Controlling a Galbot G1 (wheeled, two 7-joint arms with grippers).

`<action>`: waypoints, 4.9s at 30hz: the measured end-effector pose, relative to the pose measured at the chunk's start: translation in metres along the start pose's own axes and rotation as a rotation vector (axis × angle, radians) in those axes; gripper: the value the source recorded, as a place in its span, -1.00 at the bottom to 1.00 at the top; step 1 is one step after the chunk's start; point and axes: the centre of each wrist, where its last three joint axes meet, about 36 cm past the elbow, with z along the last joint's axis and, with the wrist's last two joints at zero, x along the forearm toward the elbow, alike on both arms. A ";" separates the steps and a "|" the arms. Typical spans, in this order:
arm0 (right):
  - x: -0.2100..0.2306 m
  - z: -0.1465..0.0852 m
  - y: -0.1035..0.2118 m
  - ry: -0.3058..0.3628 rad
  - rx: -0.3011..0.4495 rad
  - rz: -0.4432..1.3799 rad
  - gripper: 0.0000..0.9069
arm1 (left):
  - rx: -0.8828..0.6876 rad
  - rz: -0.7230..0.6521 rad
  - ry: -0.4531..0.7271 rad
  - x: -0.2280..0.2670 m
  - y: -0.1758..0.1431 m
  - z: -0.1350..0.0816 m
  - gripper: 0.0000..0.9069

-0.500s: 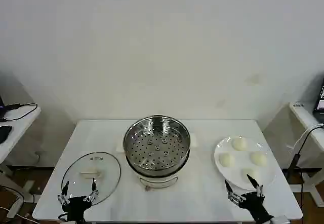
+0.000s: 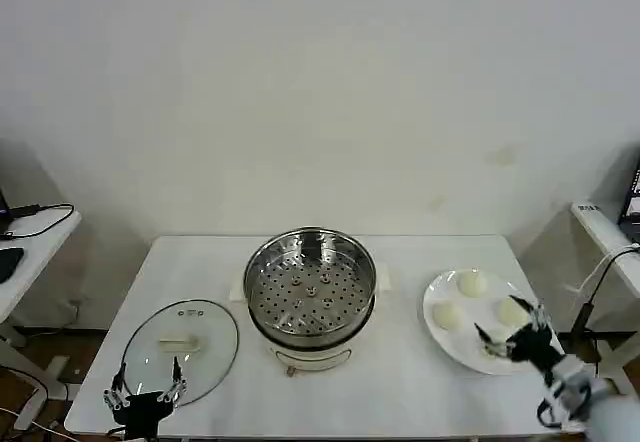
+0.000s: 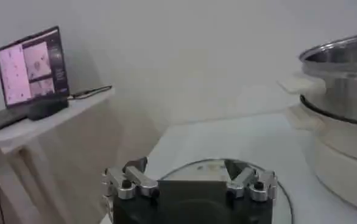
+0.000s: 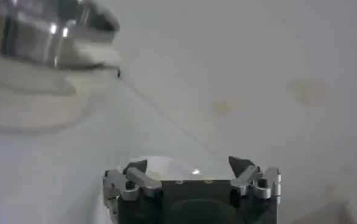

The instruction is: Take steamed baozi put them in steamer then cover it.

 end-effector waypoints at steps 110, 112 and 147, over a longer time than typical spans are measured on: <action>-0.256 -0.066 -0.168 0.331 0.659 -0.671 0.07 | 0.021 -0.019 -0.009 0.005 -0.014 0.009 1.00; -0.249 -0.077 -0.178 0.312 0.671 -0.659 0.07 | 0.023 -0.015 -0.009 0.006 -0.015 0.008 1.00; -0.261 -0.383 -0.110 -0.281 1.011 -0.731 0.07 | 0.276 0.084 -0.050 0.010 0.024 -0.028 1.00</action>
